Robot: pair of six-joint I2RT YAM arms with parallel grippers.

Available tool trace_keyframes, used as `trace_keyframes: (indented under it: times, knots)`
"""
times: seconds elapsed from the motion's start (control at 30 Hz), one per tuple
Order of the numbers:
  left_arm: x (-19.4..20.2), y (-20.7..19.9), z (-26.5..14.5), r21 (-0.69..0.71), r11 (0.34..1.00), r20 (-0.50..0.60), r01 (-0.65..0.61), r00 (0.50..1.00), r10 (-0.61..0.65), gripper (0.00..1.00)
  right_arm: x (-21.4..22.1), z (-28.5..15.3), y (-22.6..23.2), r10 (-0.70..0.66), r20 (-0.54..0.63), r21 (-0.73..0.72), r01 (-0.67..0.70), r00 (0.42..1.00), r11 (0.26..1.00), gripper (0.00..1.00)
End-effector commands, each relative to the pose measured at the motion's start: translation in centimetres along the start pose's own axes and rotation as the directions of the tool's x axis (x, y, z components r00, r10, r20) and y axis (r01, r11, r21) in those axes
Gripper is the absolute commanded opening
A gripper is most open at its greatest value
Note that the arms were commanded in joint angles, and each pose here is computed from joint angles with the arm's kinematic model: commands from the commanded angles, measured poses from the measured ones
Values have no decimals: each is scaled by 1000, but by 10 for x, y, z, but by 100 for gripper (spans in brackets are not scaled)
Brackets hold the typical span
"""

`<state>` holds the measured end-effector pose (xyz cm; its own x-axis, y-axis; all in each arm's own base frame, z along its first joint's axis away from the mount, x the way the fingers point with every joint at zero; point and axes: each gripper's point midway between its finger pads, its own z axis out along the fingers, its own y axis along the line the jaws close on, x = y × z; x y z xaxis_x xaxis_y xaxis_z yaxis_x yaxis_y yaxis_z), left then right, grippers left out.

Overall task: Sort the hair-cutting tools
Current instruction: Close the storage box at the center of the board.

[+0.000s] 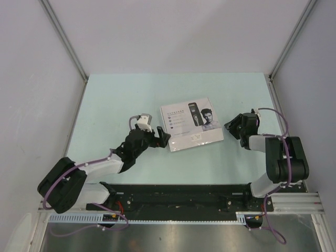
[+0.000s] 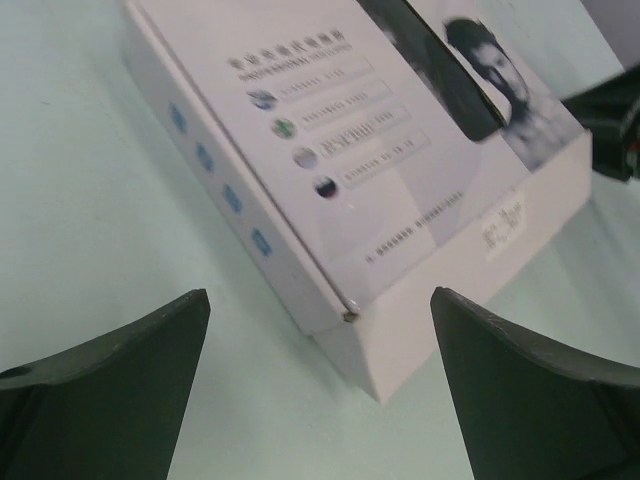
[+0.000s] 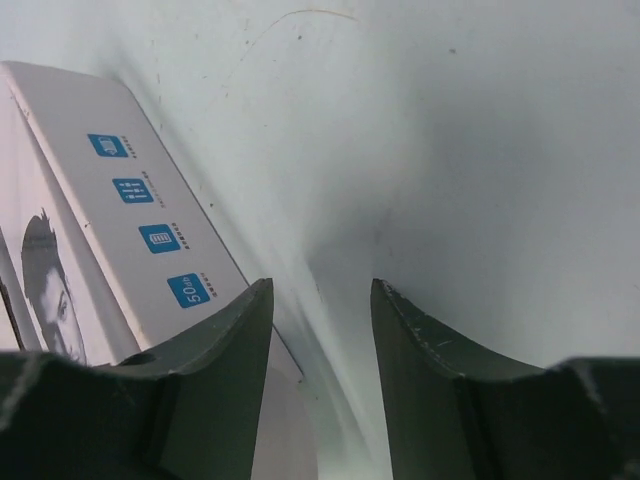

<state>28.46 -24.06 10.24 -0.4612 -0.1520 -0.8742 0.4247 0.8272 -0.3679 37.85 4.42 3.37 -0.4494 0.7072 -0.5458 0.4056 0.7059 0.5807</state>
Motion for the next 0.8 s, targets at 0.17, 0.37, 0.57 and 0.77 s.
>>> trace_keyframes:
  times: [0.17, 0.37, 0.57, 0.77]
  knots:
    - [-5, 74, 6, -256, 939, 37, 229, 973, -227, 95, 23, 0, 38, -116, -90, -172, 99, 989, 980, 46]
    - [14, 67, 31, -226, 948, -71, 222, 967, -243, 85, 50, -16, 46, -174, -141, -181, 147, 975, 972, 45]
    - [14, 67, 35, -216, 957, -86, 191, 973, -214, 84, 67, -40, 40, -216, -173, -129, 195, 961, 972, 45]
    - [17, 64, 40, -183, 970, -120, 161, 975, -185, 85, 57, -62, 26, -245, -174, -129, 225, 954, 966, 45]
